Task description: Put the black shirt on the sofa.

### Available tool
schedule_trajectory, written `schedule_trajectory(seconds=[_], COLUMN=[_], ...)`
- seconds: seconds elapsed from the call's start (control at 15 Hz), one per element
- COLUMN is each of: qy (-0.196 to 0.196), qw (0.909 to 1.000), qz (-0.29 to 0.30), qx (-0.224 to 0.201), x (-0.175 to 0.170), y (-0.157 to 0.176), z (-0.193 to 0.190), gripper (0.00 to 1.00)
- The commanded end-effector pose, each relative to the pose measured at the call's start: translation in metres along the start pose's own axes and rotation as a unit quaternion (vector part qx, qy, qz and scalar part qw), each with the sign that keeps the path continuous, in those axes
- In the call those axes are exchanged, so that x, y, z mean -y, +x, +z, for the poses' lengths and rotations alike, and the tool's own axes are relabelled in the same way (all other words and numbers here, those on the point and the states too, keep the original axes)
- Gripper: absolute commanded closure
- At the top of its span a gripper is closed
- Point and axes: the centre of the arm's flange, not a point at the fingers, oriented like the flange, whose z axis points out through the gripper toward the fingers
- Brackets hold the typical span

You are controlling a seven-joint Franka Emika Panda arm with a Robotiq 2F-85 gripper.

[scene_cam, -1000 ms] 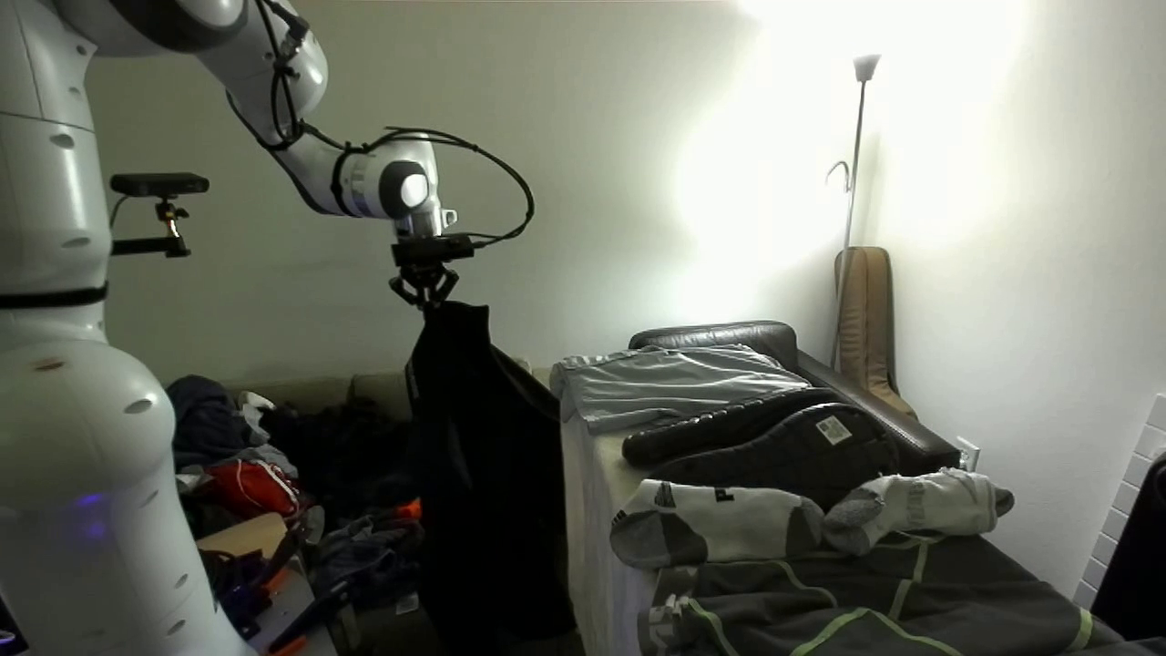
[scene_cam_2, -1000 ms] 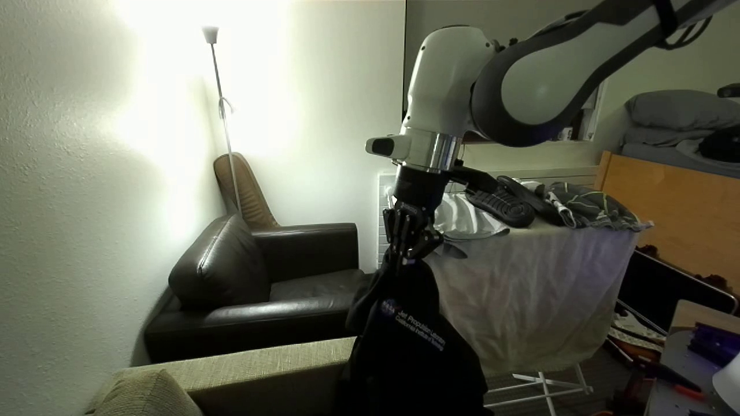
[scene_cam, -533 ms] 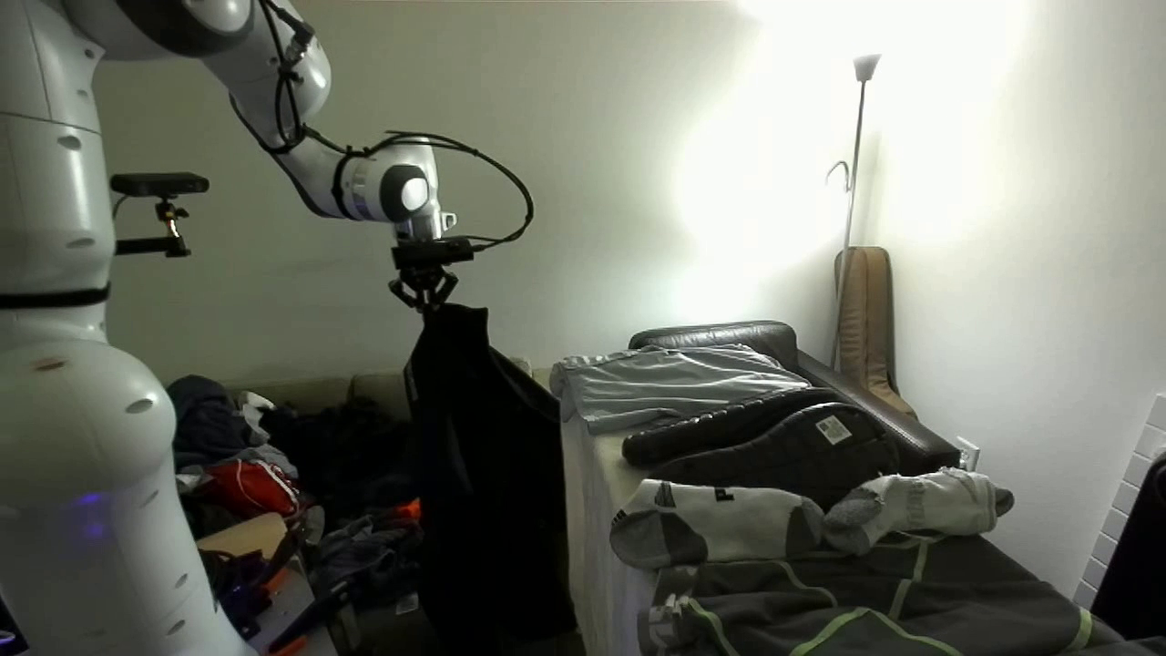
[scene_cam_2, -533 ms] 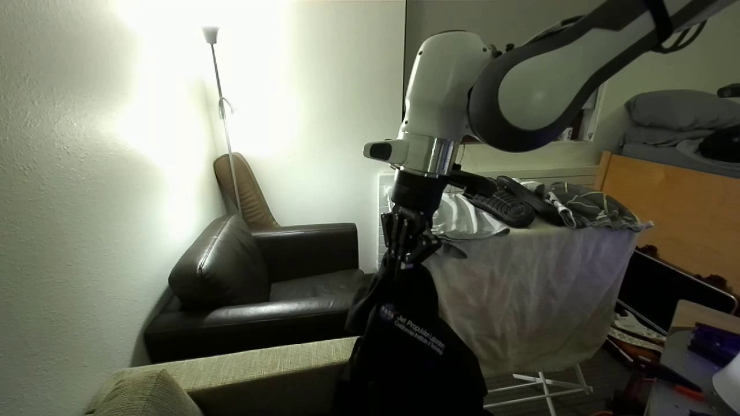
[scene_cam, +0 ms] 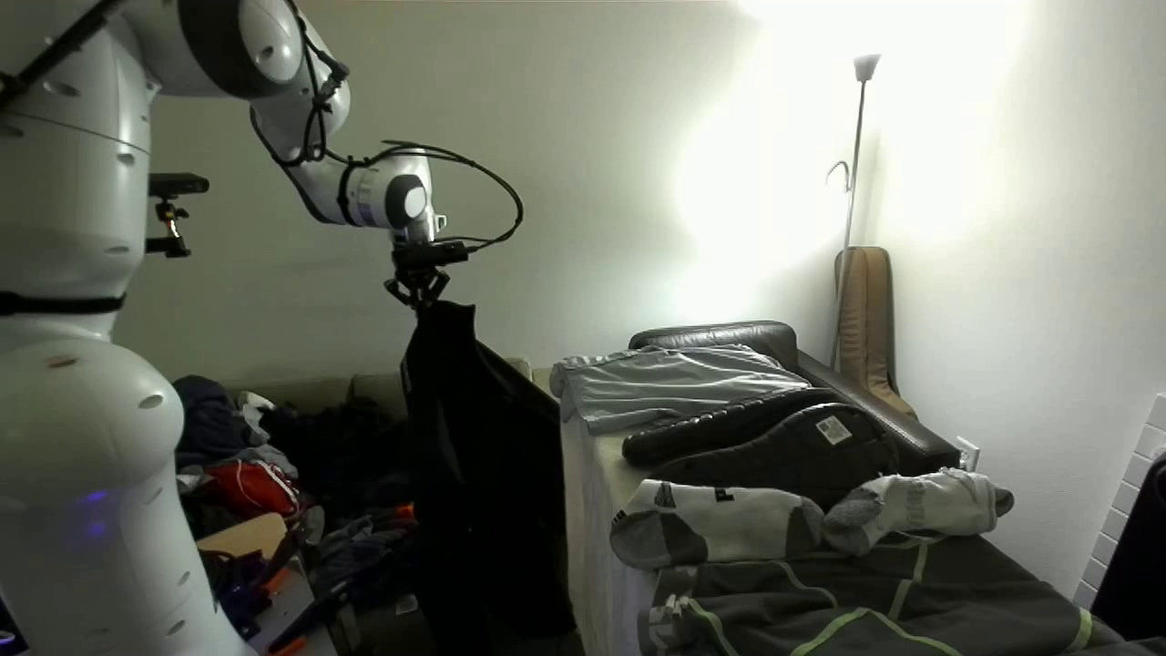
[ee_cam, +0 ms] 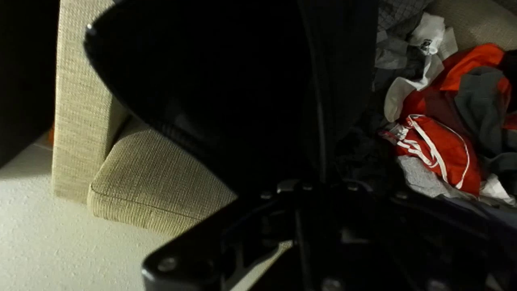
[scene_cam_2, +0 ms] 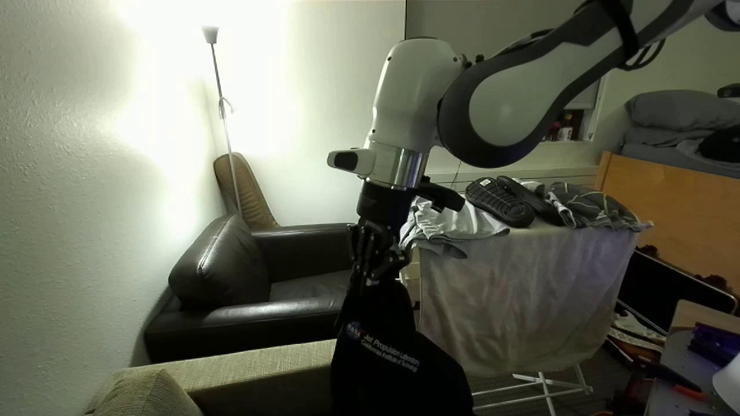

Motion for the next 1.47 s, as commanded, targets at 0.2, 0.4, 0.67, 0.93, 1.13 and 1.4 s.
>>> schedule_trajectory(seconds=[0.2, 0.4, 0.67, 0.93, 1.13, 1.4], qy=[-0.022, -0.033, -0.039, -0.036, -0.039, -0.048], qw=[0.9980, 0.9959, 0.9928, 0.9902, 0.9886, 0.9867], qz=[-0.050, -0.070, -0.091, -0.102, -0.110, -0.116], qx=[-0.033, -0.046, -0.066, -0.088, -0.096, -0.103], x=[-0.015, -0.016, -0.013, -0.008, -0.009, -0.014], y=[0.075, 0.108, 0.149, 0.180, 0.197, 0.213], z=[0.013, 0.020, 0.029, 0.037, 0.040, 0.035], gripper=[0.98, 0.98, 0.98, 0.98, 0.98, 0.98])
